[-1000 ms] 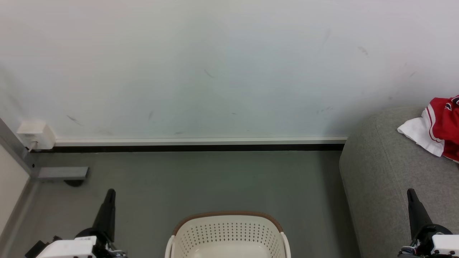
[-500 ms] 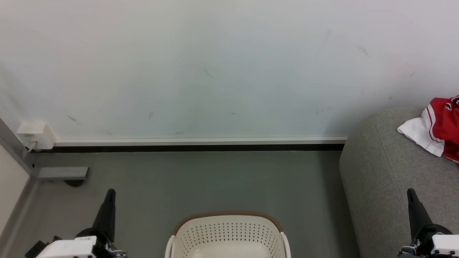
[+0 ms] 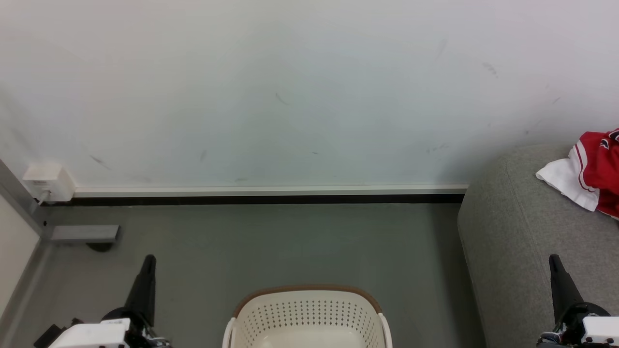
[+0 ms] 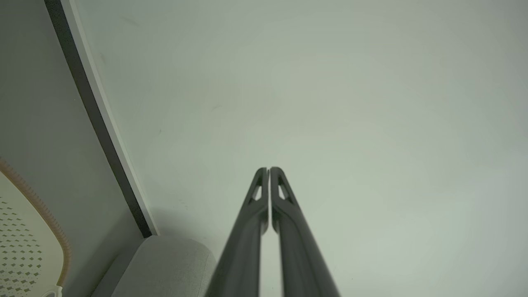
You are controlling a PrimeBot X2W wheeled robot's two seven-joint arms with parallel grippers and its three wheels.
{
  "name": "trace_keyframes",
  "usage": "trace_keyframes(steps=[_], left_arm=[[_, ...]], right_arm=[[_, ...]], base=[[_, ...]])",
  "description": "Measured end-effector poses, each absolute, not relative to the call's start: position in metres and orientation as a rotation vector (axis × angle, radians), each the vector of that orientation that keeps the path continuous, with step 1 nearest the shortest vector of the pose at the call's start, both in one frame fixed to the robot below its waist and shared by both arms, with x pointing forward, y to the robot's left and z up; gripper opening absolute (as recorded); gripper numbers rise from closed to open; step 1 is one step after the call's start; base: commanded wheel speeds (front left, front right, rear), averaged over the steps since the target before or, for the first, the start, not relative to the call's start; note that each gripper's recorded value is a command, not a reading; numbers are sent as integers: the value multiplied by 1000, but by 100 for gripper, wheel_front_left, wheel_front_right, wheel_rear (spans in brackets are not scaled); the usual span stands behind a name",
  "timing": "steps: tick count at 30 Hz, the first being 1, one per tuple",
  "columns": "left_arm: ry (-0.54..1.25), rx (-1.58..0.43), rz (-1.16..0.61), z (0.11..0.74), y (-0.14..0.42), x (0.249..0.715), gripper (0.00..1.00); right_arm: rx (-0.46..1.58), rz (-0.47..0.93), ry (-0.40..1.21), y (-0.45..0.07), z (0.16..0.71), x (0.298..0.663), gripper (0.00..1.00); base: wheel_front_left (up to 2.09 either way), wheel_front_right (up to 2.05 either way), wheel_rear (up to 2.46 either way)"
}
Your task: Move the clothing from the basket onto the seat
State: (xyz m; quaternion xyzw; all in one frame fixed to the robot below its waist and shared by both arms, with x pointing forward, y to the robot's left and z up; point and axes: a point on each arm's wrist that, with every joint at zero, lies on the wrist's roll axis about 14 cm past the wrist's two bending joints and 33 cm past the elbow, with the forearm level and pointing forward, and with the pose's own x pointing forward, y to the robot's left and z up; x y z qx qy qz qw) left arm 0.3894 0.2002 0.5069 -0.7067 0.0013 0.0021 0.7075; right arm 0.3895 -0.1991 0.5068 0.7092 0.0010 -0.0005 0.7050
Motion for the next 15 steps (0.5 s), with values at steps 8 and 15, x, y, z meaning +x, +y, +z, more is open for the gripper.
trace_keyframes(steps=[8, 15], left_arm=[[3, -1570, 5, 507, 200, 389, 0], [3, -1570, 5, 507, 200, 389, 0]], right_arm=[[1577, -1, 2, -199, 507, 390, 0], [1577, -1, 2, -199, 507, 390, 0]], base=[[0, 0, 0], [0, 0, 0]])
